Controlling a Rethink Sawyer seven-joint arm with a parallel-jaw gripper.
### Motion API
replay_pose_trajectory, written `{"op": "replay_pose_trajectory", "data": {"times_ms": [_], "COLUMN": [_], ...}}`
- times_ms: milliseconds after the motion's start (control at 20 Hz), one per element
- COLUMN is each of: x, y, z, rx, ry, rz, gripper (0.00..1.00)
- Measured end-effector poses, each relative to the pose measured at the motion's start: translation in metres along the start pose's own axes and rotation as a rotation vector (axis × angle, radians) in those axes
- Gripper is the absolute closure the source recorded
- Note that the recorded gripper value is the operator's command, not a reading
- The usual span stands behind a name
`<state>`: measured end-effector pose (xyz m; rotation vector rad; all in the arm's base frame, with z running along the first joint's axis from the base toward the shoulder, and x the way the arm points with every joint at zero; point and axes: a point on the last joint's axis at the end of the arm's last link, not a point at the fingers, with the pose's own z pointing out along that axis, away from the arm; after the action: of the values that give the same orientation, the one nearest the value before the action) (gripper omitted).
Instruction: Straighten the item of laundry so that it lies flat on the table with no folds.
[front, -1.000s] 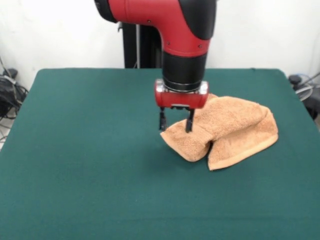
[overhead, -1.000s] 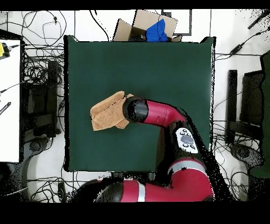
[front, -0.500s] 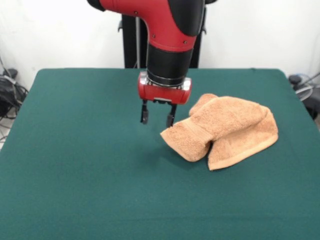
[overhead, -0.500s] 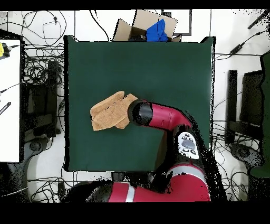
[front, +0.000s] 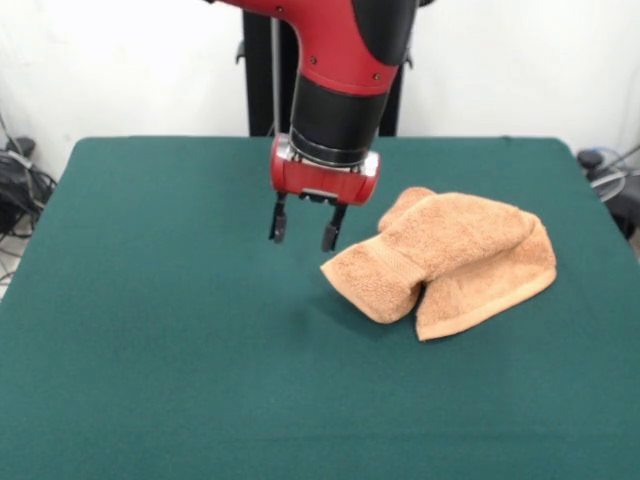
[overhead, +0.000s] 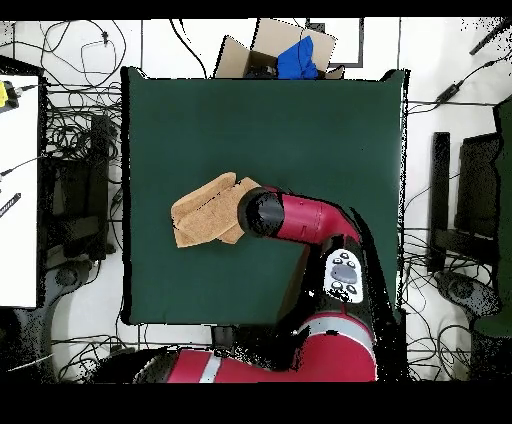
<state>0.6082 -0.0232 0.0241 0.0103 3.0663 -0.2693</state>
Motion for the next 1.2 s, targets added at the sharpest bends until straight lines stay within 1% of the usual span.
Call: {"op": "replay_pose_trajectory", "data": {"times_ms": [400, 750, 1200], "x": [-0.005, -0.004, -0.005], "y": [0.000, 0.009, 0.020], "z": [-0.009, -0.016, -0.026], "rx": [0.042, 0.063, 0.070], "ry": [-0.015, -0.018, -0.009], "rz": [-0.015, -0.022, -0.007], "gripper": [0.00, 0.00, 0.00]}}
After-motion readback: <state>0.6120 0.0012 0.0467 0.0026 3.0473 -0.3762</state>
